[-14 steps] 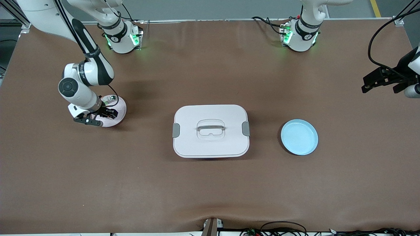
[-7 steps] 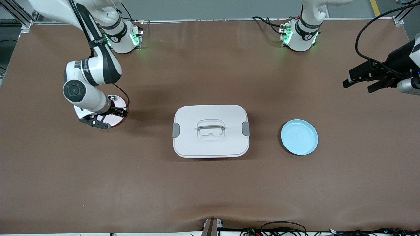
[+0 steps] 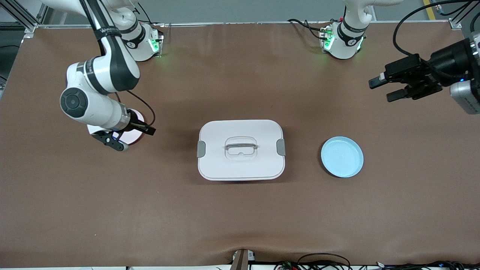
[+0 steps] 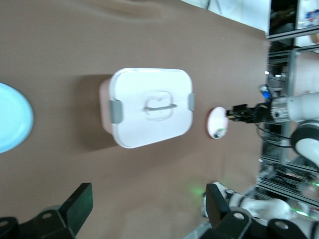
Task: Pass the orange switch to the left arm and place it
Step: 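Lift the switch with the right gripper while the left gripper approaches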
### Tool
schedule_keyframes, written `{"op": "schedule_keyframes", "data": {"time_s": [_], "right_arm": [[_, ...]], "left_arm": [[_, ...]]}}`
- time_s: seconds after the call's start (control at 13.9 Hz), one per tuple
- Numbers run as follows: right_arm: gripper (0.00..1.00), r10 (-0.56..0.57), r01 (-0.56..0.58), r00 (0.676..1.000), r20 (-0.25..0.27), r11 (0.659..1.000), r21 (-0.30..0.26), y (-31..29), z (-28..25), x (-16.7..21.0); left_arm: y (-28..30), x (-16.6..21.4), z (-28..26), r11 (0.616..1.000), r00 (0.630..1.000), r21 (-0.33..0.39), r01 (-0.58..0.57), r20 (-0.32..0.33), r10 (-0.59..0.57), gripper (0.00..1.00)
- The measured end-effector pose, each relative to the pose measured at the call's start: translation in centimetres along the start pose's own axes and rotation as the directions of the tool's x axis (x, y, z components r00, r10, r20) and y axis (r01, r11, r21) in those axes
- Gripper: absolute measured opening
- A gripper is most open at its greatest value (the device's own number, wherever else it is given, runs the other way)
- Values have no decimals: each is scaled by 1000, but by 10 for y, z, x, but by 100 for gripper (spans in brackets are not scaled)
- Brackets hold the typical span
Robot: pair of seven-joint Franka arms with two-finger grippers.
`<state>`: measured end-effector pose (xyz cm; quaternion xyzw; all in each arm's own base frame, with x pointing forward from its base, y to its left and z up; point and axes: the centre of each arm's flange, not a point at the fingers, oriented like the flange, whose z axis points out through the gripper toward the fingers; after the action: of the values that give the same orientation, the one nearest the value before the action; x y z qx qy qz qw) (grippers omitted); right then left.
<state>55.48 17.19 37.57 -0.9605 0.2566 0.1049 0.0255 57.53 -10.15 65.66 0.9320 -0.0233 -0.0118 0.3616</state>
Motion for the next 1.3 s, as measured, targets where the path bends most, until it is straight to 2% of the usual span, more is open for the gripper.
{"op": "schedule_keyframes", "data": {"time_s": [0.29,0.58,0.86,1.3], "right_arm": [[72,97,-96,995,0,992,78,-46,-32,-28],[72,212,-213,977,19,971,105,-102,-65,-64],[72,328,-350,935,138,917,193,-142,-92,-78],[72,484,-520,852,199,826,215,-195,-105,-94]], "left_arm": [[-2,19,45,994,997,-106,31,73,-23,100],[15,24,85,991,998,-134,19,68,-10,100],[35,22,117,986,999,-169,13,49,-5,100],[50,23,153,982,999,-189,10,33,-4,100]]}}
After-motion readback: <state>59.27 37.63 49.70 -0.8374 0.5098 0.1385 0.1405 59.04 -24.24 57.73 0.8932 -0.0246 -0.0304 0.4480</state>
